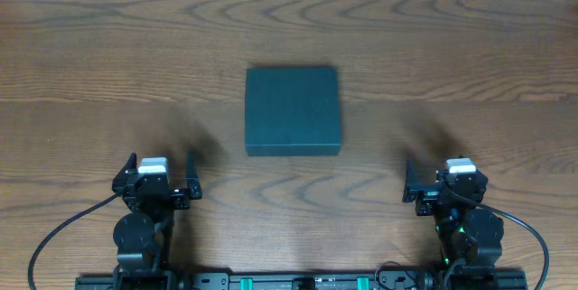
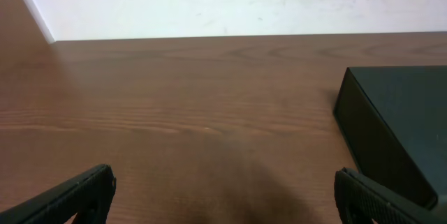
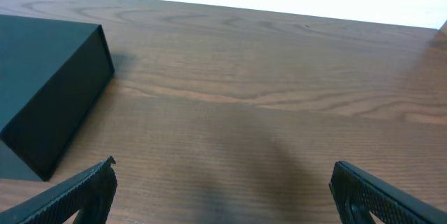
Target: Pack container
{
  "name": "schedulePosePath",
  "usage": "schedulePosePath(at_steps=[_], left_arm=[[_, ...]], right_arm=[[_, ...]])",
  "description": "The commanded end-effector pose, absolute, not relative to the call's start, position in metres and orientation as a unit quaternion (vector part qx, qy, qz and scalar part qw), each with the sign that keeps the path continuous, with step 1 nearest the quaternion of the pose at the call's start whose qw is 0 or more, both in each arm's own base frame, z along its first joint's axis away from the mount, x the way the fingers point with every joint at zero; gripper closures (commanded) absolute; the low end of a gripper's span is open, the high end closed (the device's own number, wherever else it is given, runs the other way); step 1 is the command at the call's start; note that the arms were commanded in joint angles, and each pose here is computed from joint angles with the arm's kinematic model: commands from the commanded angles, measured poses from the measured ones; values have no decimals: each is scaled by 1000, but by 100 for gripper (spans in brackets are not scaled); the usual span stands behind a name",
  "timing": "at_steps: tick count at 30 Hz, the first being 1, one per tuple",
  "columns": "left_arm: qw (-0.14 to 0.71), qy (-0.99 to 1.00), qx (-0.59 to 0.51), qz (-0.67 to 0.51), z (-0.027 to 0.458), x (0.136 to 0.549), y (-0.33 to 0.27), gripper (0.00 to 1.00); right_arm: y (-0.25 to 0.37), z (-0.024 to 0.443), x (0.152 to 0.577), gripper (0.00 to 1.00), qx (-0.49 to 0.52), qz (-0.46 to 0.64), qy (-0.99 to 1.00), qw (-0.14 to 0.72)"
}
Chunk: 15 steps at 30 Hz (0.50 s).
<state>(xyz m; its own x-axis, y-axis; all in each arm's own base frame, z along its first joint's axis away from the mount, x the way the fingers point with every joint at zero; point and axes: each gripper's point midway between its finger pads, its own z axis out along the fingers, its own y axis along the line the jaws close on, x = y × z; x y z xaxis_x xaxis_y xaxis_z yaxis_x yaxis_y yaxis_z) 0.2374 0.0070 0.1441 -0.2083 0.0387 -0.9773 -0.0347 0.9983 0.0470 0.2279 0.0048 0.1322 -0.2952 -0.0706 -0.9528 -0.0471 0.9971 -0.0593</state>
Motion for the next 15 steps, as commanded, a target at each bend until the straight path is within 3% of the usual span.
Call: schedulePosePath(at_steps=[1,15], left_arm=[[615,788,-3,27,131,236,8,2],[610,792,-3,27,128,235,8,2]], right_arm=[[2,129,228,1,-38,-17,805,592],[2,129,228,1,-38,-17,805,592]])
